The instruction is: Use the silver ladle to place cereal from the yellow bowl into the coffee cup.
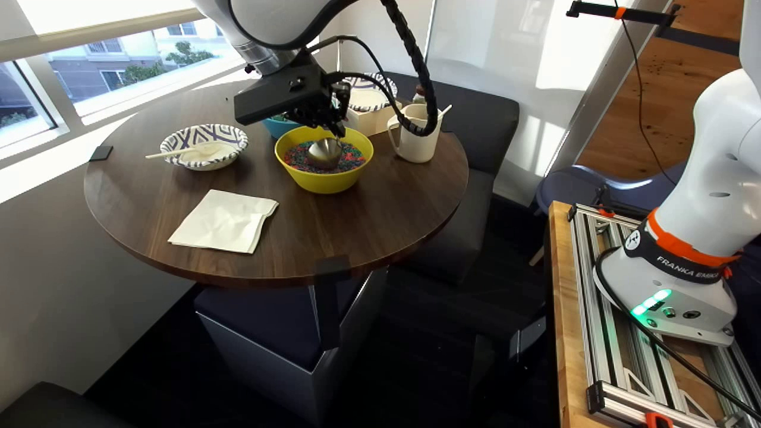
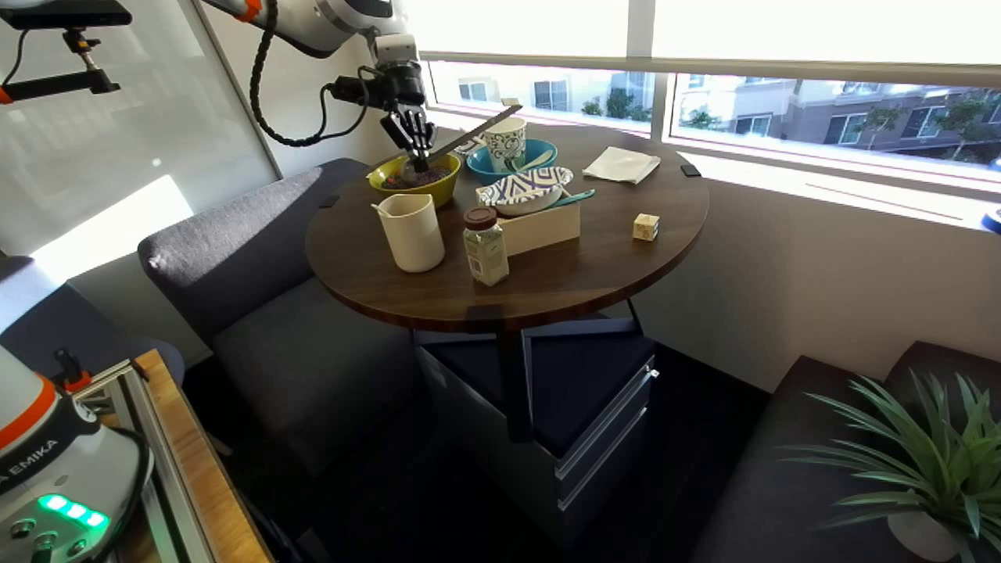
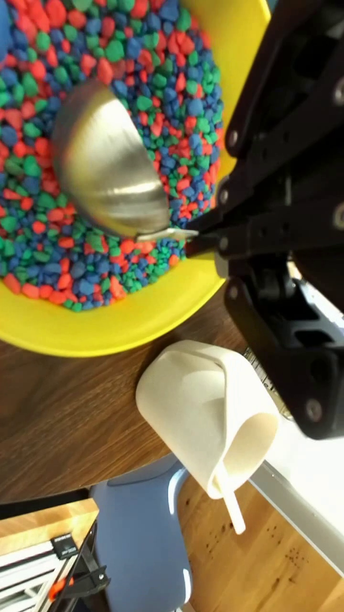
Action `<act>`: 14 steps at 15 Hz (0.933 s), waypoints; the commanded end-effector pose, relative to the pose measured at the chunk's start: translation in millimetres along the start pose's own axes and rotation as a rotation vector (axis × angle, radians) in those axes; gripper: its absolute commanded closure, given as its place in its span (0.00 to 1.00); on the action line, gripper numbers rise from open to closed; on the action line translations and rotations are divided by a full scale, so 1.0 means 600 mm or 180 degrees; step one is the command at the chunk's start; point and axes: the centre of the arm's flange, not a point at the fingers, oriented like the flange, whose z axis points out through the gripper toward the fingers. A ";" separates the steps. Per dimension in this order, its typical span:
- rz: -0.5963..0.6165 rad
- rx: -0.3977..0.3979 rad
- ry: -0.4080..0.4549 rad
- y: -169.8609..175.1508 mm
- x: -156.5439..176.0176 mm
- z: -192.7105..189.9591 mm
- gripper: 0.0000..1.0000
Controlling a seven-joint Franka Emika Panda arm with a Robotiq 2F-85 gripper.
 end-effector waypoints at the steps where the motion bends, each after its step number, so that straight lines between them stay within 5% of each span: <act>1: -0.0006 0.0031 0.0029 -0.002 -0.002 0.000 0.96; 14: -0.0011 0.0111 0.0175 -0.003 -0.014 -0.003 0.99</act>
